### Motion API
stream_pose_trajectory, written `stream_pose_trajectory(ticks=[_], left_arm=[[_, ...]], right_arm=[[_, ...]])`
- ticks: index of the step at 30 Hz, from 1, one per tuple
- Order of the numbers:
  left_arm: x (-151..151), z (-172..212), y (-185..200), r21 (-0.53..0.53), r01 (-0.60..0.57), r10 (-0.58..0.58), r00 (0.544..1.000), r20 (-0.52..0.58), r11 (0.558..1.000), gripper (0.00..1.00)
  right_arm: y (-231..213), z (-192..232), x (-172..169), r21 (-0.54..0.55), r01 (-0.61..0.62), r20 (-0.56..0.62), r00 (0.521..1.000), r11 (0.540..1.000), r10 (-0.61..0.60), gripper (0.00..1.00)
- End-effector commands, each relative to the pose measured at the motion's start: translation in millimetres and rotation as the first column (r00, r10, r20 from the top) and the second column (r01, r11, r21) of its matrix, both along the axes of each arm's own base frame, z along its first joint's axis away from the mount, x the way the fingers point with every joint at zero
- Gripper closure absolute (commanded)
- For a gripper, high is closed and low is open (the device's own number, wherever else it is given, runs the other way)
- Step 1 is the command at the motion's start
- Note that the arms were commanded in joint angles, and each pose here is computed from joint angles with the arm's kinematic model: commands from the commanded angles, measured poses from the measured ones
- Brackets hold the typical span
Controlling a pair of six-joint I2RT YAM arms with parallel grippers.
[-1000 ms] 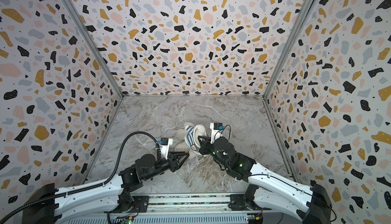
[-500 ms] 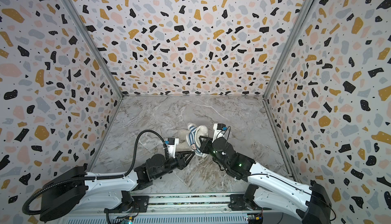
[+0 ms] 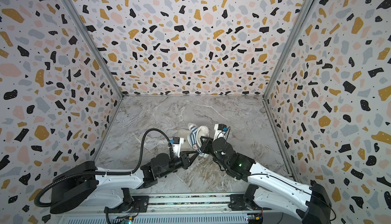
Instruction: Dress the teddy bear
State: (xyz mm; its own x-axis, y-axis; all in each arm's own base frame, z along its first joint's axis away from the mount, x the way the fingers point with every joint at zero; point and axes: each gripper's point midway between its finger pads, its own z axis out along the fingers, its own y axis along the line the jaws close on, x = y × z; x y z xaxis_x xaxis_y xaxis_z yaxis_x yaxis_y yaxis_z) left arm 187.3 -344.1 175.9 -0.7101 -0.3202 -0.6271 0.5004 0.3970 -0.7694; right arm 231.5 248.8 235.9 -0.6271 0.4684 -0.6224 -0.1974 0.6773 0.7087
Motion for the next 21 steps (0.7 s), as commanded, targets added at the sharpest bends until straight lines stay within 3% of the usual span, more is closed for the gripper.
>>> stream_pose_trajectory(ticks=[1,3,8,11,21], left_arm=[[1,21,-8,-0.061,0.006,-0.004,1.0,0.031,0.998,0.92],[2,12,-7,-0.035,-0.001,0.002,1.0,0.015,0.999,1.0],[15,-36,17,0.103,-0.116,0.124,0.989,-0.078,0.988,1.0],[22,-53,31,0.129,-0.151,0.166,0.979,-0.115,0.98,1.0],[39,-94,67,0.253,-0.228,0.268,0.954,-0.136,0.94,1.0]], right_arm=[[-2,14,0,0.038,0.013,0.021,1.0,0.999,-0.014,1.0],[-2,14,0,0.04,0.016,0.022,1.0,0.999,-0.017,1.0],[-3,20,-1,0.048,0.012,0.031,0.999,0.999,-0.014,1.0],[-6,21,-2,0.046,0.018,0.03,0.999,0.999,-0.019,1.0],[-11,29,-7,0.058,0.009,0.044,0.999,0.998,-0.012,1.0]])
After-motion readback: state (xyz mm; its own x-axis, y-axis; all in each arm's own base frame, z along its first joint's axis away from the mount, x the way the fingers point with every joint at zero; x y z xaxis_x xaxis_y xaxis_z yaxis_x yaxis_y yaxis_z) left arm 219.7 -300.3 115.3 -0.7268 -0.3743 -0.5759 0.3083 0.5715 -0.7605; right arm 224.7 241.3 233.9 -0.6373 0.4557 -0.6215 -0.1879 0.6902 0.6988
